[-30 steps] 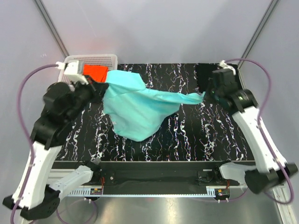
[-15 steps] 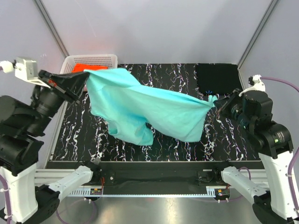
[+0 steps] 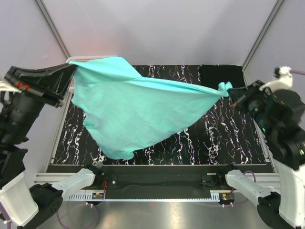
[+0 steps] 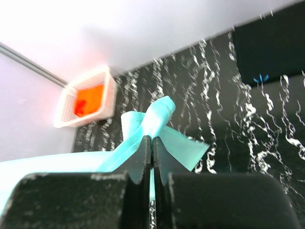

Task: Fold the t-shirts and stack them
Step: Flatten the tshirt out

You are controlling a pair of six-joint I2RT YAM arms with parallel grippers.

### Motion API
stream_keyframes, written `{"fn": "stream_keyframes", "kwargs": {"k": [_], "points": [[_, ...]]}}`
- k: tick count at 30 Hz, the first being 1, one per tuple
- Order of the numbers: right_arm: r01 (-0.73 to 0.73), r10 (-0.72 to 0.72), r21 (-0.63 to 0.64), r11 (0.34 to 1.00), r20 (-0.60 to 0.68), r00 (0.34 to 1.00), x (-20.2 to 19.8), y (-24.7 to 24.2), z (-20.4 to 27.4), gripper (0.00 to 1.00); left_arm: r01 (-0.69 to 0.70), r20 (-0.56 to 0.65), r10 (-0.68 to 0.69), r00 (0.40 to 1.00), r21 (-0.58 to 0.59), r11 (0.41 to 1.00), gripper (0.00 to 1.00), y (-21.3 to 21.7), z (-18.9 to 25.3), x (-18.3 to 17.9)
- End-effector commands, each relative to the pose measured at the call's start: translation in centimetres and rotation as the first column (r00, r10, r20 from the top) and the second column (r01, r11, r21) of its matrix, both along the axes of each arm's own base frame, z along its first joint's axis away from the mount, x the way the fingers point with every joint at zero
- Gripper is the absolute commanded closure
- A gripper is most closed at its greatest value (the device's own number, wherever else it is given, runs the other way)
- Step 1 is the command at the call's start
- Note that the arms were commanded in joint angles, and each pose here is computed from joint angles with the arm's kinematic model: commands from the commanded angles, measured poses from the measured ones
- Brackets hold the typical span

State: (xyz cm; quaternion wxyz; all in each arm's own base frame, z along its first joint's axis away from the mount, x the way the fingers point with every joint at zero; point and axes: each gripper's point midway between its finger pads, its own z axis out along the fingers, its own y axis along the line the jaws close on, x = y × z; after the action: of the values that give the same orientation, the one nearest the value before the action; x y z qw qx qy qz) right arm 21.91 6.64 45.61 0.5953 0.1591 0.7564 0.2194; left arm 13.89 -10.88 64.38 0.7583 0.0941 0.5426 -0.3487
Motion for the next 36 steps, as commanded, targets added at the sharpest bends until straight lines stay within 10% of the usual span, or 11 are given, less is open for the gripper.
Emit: {"fn": "stream_keyframes", "kwargs": {"k": [1,6,13,19,28,31,36], "points": [[0.024,-0.027,0.030,0.999,0.106,0.994,-3.2,-1.6,1.8,1.00,0.058,0.102,-0.050,0.994,-0.077,0.995,1.00,0.8,2.5,-3.6],[0.063,-0.061,-0.022,0.998,0.082,0.995,-2.4,-2.3,1.0,1.00,0.058,0.068,-0.051,0.996,-0.098,0.994,1.00,0.3,1.6,-2.1],[0.153,-0.171,-0.175,0.973,-0.091,0.981,6.2,-1.7,-1.8,1.00,-0.133,-0.122,0.127,0.984,-0.042,0.990,1.00,-1.4,-2.8,9.2],[0.190,-0.293,-0.334,0.923,-0.292,0.911,15.3,-2.1,-9.4,1.00,-0.349,-0.335,0.398,0.854,0.198,0.916,1.00,-1.6,-13.2,23.4],[0.191,-0.385,-0.389,0.901,-0.517,0.764,27.5,-6.1,-24.5,1.00,-0.301,-0.459,0.585,0.669,0.551,0.778,1.00,0.2,-34.2,41.0],[0.135,-0.365,-0.417,0.899,-0.539,0.760,31.0,-5.9,-27.3,0.78,-0.309,-0.429,0.633,0.644,0.611,0.729,1.00,0.4,-37.2,44.4],[0.092,-0.389,-0.464,0.881,-0.600,0.699,30.7,-6.6,-28.8,0.40,-0.333,-0.418,0.642,0.642,0.603,0.725,0.47,0.5,-35.8,43.9]]}}
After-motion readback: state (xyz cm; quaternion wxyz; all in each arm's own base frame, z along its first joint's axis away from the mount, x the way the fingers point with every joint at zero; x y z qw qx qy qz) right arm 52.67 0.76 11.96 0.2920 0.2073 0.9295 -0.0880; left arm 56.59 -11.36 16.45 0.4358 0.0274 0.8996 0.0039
